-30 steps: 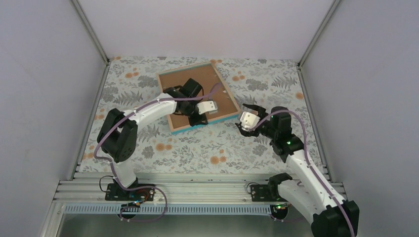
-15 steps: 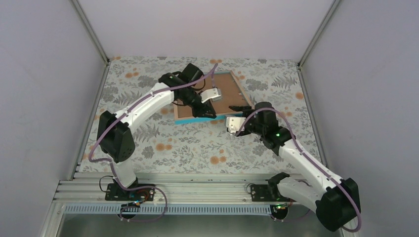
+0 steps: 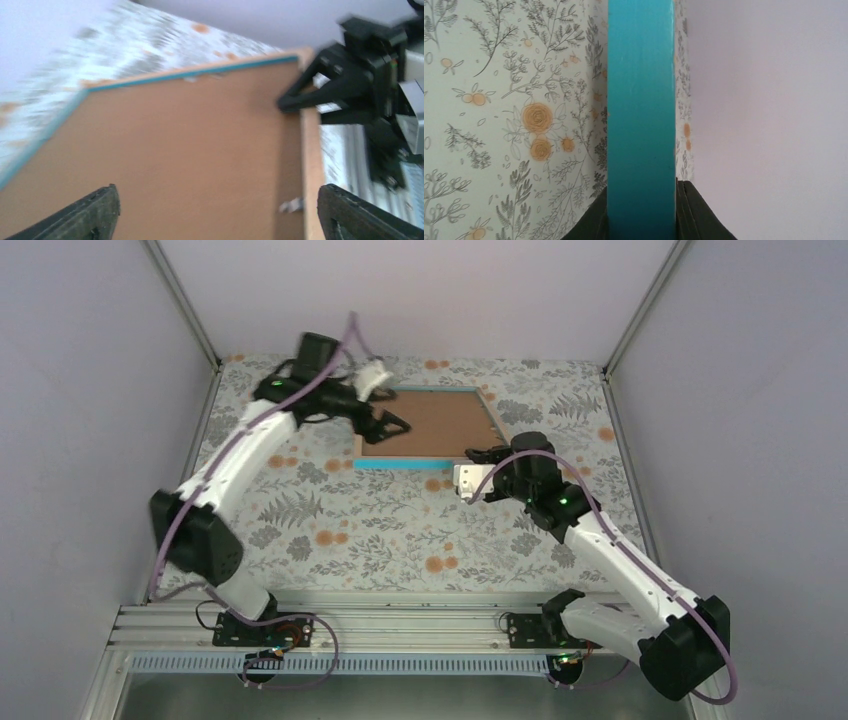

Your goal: Put the photo into the frame

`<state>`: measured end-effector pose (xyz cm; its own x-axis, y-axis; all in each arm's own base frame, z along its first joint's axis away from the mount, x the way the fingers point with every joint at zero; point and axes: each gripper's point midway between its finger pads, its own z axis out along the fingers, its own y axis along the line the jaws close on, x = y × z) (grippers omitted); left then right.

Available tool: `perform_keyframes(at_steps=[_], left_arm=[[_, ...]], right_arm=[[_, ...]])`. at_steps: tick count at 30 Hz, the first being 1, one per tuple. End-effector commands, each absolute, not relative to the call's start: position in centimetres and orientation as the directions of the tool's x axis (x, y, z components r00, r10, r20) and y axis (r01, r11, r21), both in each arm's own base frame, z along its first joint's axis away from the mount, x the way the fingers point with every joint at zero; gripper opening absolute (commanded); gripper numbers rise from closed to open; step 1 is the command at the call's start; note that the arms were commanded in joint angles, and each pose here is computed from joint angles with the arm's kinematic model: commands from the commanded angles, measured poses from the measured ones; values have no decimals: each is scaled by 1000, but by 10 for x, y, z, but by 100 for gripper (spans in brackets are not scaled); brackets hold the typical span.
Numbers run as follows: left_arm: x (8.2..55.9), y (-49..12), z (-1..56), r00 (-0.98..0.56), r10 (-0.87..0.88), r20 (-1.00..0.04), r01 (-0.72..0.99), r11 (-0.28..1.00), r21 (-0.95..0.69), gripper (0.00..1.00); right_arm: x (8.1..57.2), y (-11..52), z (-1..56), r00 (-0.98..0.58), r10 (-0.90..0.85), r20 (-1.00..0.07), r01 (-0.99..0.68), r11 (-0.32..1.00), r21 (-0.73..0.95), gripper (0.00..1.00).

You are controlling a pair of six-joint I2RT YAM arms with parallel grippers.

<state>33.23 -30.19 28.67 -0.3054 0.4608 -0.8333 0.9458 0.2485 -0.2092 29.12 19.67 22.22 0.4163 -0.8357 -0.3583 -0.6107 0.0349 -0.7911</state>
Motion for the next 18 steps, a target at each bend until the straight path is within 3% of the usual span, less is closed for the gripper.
perform_keyframes(at_steps=[1, 5, 7, 12, 18], left_arm=[[357, -234, 371, -66, 281, -957, 912, 407, 56, 100], [381, -162, 380, -22, 278, -960, 816, 560, 143, 100], [386, -137, 375, -42, 289, -957, 804, 578, 139, 100], [353, -104, 370, 30, 217, -976, 852, 505, 139, 100], [308, -114, 340, 178, 299, -937, 888, 361, 284, 100]], right_arm=[[278, 201, 259, 420, -782, -460, -626, 117, -771, 4], [271, 209, 287, 421, -743, -520, -670, 131, -730, 4], [272, 213, 300, 392, -730, -560, -707, 150, -691, 4], [284, 220, 327, 309, -706, -637, -792, 180, -584, 4], [291, 220, 352, 220, -679, -700, -866, 194, -461, 4]])
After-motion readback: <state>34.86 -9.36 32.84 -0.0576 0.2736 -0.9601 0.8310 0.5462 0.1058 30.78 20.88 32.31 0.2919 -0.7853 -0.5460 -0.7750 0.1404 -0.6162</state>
